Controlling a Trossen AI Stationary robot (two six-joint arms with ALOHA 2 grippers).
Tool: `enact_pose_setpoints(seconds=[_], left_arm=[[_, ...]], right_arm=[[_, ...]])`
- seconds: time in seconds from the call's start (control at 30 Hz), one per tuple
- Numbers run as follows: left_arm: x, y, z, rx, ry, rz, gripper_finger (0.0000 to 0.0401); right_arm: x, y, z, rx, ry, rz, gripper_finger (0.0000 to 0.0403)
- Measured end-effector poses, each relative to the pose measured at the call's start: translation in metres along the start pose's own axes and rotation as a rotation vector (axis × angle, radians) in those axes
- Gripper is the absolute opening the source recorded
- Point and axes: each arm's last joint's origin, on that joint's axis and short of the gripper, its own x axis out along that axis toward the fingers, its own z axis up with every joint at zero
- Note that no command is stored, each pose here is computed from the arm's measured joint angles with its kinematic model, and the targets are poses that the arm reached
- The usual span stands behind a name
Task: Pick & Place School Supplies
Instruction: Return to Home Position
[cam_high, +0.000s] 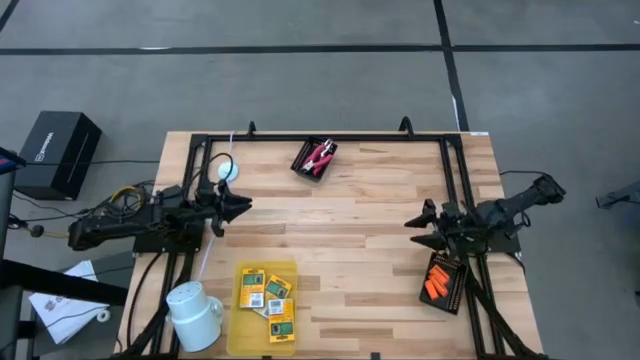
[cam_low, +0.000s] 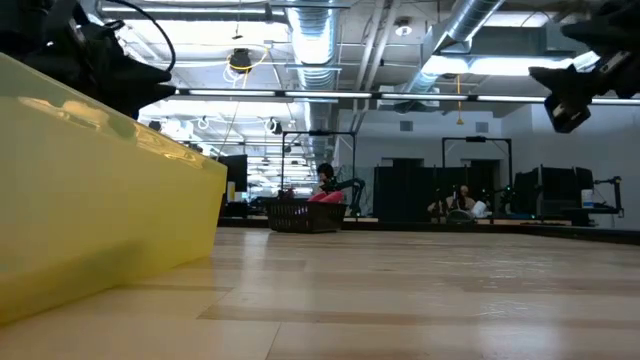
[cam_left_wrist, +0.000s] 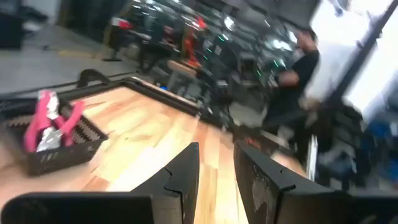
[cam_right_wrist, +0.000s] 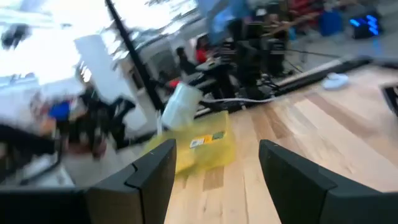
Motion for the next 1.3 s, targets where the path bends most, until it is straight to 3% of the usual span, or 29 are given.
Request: enact_pose_setpoints(seconds=[0.1, 0.27, 0.47, 0.67, 0.83, 1.0, 1.3], left_arm=[[0.002, -0.002, -0.003, 0.084, 0.056, -0.075, 0.0095], [0.004, -0.001, -0.007, 0.075, 0.106, -0.094, 0.0095], [0.006, 0.0, -0.01, 0.051, 0.142, -0.078, 0.0095], [0.007, 0.001, -0.011, 0.048, 0.155, -0.072, 0.0095], [0.007, 0.001, -0.01, 0.055, 0.152, -0.074, 0.0095], [0.007, 0.001, -0.01, 0.054, 0.15, -0.074, 0.0095], [0.007, 0.0, -0.01, 0.051, 0.141, -0.069, 0.0095]], right_arm=[[0.002, -0.001, -0.004, -0.134, 0.07, 0.057, 0.0221], [0.008, -0.008, -0.011, -0.125, 0.219, 0.073, 0.0221], [0.013, -0.012, -0.02, -0.206, 0.339, 0.115, 0.0221], [0.016, -0.017, -0.027, -0.448, 0.407, 0.087, 0.0221], [0.019, -0.022, -0.034, -0.404, 0.49, 0.037, 0.0221], [0.019, -0.018, -0.031, -0.319, 0.459, 0.108, 0.0221], [0.012, -0.012, -0.004, -0.3, 0.173, 0.169, 0.0221]])
